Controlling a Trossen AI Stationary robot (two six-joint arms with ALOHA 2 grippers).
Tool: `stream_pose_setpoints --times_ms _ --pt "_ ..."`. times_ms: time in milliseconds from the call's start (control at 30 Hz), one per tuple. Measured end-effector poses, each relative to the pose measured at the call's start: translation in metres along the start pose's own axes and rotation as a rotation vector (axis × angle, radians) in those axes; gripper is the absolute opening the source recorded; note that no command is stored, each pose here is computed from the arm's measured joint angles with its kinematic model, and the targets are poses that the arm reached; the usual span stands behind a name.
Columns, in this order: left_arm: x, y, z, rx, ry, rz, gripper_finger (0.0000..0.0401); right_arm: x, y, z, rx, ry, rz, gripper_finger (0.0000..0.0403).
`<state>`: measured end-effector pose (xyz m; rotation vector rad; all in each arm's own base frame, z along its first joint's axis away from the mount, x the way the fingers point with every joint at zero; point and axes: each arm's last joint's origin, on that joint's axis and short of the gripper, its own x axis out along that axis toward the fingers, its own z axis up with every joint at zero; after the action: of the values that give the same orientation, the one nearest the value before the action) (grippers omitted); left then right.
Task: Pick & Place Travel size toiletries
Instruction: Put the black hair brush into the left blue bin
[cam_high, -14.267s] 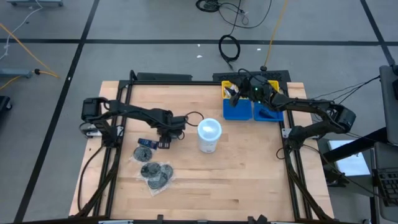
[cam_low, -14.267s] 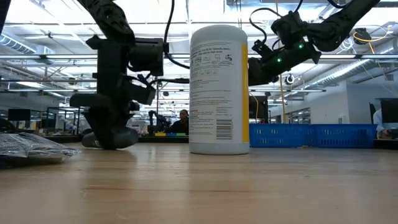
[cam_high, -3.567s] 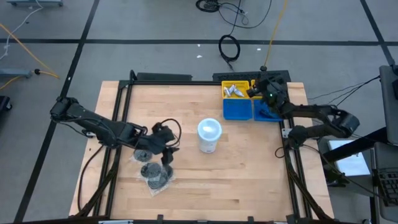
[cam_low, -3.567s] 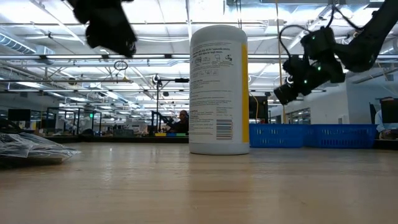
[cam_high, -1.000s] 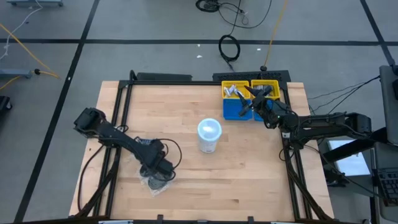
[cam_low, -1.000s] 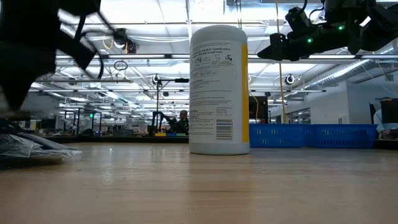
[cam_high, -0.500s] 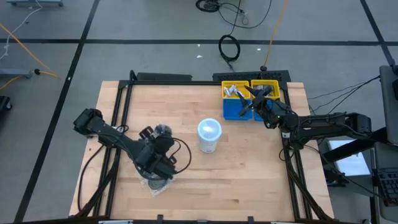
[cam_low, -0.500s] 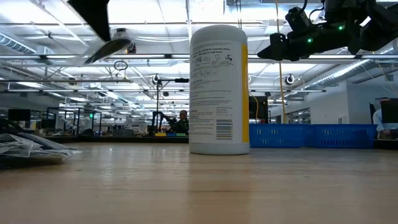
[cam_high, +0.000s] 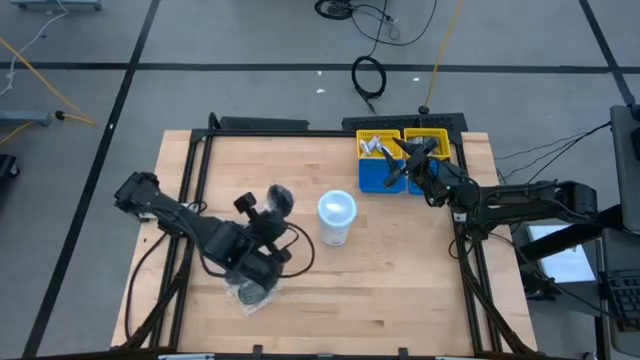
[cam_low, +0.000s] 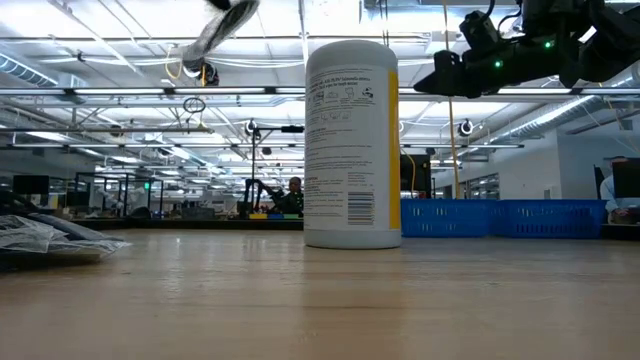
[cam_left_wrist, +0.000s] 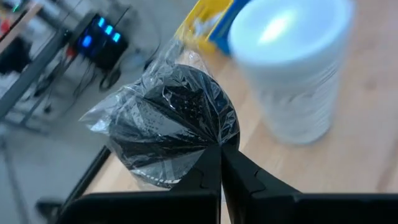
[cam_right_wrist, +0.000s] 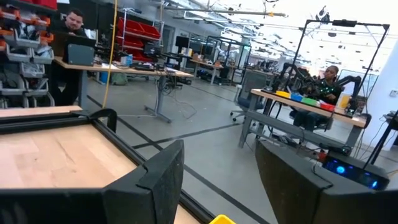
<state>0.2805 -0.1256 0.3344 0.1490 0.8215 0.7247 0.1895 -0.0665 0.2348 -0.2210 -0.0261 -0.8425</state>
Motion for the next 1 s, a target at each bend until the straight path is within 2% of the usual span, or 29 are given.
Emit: stream_pose_setpoints --times_ms 133,267,467,600,800,1000 --pt "-0.005 -0.001 0.013 0.048 -0.09 -0.078 0.0 0.0 0.001 0.0 0.011 -0.01 0.036 0.0192" --pt "-0.006 -0.001 0.028 0.111 -0.172 -0.145 0.0 -0.001 0.005 0.002 0.025 -0.058 0.19 0.0192" --pt "0.001 -0.004 0.052 0.212 -0.253 -0.37 0.0 -0.002 0.009 0.008 0.131 -0.134 0.364 0.0192" --pt "0.008 -0.002 0.065 0.263 -0.3 -0.526 0.0 -0.004 0.012 0.012 0.14 -0.187 0.502 0.0192" --pt "0.025 0.009 0.08 0.281 -0.34 -0.709 0.0 -0.007 0.016 0.013 0.133 -0.23 0.665 0.0192" --pt "0.045 0.026 0.093 0.242 -0.355 -0.875 0.0 -0.012 0.021 0.015 0.129 -0.266 0.802 0.0192"
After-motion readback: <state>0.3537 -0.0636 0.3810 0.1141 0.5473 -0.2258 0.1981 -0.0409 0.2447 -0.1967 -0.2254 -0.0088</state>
